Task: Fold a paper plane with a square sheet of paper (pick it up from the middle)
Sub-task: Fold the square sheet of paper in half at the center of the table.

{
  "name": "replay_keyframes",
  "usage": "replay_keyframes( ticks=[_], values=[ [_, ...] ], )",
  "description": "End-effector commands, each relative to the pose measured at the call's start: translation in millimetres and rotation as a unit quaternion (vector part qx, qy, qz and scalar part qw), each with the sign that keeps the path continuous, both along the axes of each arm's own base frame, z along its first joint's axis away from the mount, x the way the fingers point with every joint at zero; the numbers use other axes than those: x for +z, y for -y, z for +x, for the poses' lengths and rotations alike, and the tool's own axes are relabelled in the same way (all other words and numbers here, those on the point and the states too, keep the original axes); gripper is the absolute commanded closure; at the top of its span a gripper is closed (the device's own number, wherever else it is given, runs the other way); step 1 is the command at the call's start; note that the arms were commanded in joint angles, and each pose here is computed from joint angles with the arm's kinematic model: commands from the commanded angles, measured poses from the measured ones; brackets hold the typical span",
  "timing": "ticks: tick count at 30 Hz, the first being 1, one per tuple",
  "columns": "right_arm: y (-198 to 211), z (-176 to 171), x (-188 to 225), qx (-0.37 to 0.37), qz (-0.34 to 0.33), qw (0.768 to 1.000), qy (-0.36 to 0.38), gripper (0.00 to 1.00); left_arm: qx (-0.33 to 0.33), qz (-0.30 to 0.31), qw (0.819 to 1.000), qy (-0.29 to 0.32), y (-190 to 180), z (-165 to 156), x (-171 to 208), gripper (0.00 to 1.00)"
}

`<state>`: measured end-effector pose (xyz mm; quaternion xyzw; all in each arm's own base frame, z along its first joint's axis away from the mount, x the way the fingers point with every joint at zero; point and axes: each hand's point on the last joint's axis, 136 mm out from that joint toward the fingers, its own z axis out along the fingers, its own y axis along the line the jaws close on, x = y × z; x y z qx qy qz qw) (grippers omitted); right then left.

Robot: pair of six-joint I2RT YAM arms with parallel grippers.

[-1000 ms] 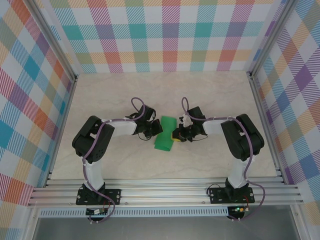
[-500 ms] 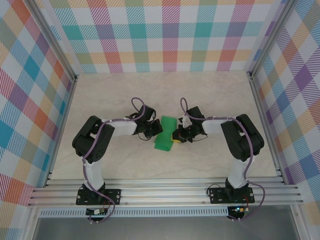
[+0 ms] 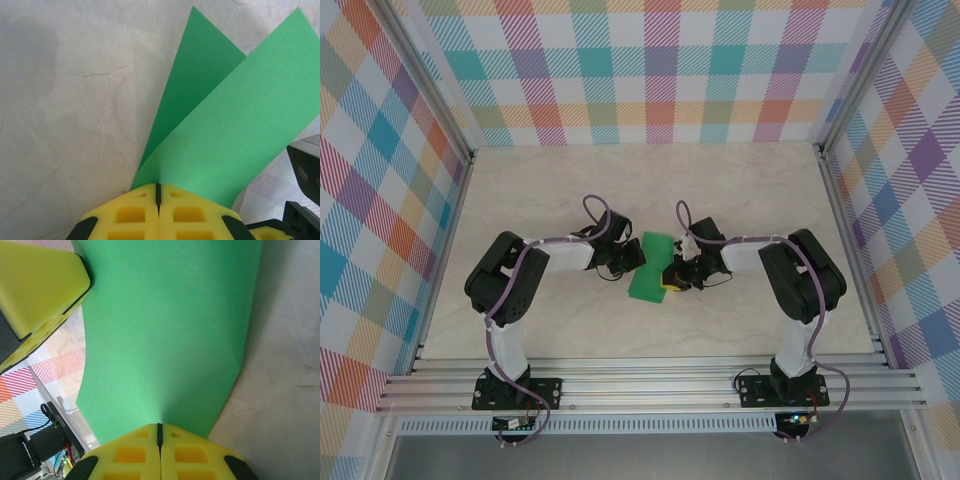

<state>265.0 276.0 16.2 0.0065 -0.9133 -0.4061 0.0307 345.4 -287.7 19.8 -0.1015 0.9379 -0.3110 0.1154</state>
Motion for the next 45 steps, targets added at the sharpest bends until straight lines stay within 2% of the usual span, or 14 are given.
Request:
replay_keyframes(
  ticks=[1,9,14,21,24,31,40,45],
  values=[
    [6.5,-6.9,-6.1,0.004,-0.021,1.0,-0.003,0.94,-0.017,0.055,0.996,-0.061,-10.9,-31.8,-43.8,1.0],
    [-5.2,-8.4,25.1,0.01,0.032,0.999,0.032,0.93,-0.017,0.054,0.997,-0.06,-10.5,-32.0,-42.3,1.0],
    [-8.2,-19.3,11.8,0.014,0.042,0.999,0.02,0.93,-0.017,0.056,0.997,-0.06,-10.7,-32.7,-42.4,1.0],
    [2.6,-30.3,-18.0,0.015,0.003,1.0,-0.004,0.95,-0.017,0.056,0.996,-0.061,-10.7,-33.0,-42.2,1.0],
    [5.4,-30.3,-8.0,0.018,-0.003,1.0,0.011,0.95,-0.018,0.057,0.996,-0.061,-11.0,-33.6,-42.8,1.0],
    [-15.4,-29.0,27.7,0.04,0.049,0.997,0.037,0.94,-0.018,0.057,0.996,-0.06,-9.9,-33.1,-42.0,1.0],
    [-3.6,-45.8,-15.2,0.043,0.002,0.999,0.001,0.94,-0.022,0.058,0.996,-0.063,-9.8,-34.4,-43.3,1.0],
    [-2.0,-46.8,-11.4,0.046,-0.002,0.999,0.002,0.94,-0.025,0.06,0.996,-0.063,-9.6,-34.6,-43.1,1.0]
  ],
)
